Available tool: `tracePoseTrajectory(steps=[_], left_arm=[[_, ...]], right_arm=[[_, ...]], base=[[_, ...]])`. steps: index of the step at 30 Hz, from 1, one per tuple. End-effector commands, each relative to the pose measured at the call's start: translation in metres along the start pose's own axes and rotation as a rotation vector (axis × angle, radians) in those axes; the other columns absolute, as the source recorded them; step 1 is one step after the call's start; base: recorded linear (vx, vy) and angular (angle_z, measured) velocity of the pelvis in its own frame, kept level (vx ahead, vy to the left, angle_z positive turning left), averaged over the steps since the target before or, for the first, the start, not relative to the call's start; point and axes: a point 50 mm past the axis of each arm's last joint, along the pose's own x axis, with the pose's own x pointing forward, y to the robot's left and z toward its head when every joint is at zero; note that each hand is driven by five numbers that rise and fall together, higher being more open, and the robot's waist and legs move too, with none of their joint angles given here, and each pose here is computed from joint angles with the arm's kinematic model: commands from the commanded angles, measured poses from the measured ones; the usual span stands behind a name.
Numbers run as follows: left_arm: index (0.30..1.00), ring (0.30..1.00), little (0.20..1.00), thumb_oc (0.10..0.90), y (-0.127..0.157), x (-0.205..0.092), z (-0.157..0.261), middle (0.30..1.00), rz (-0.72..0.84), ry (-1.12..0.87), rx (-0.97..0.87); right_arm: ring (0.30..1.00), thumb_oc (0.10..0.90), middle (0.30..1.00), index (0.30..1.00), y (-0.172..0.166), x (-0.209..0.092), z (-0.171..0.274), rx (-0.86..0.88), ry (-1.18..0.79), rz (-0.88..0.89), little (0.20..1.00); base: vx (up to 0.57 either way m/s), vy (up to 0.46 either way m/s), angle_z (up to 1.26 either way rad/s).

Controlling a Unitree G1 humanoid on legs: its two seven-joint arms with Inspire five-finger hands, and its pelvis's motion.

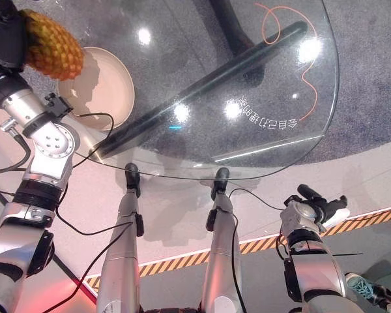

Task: Pick up the fruit to the plate

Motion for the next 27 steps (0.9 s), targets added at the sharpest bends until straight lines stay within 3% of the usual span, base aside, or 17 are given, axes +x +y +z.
tracePoseTrajectory(steps=[1, 27], left_arm=[[0.300, 0.300, 0.200, 0.100, -0.013, 0.048, 0.045, 0.300, 0.010, -0.270, -0.080], [0.300, 0.300, 0.200, 0.100, -0.019, 0.046, 0.030, 0.300, -0.084, -0.198, -0.017]], right_arm=[[0.900, 0.800, 0.900, 0.900, -0.028, 0.013, -0.013, -0.059, 0.087, -0.030, 0.900], [0.900, 0.800, 0.900, 0.900, -0.003, -0.007, -0.067, -0.284, 0.317, 0.466, 0.900]], base=[[0.00, -0.010, 0.03], [0.00, 0.001, 0.00]])
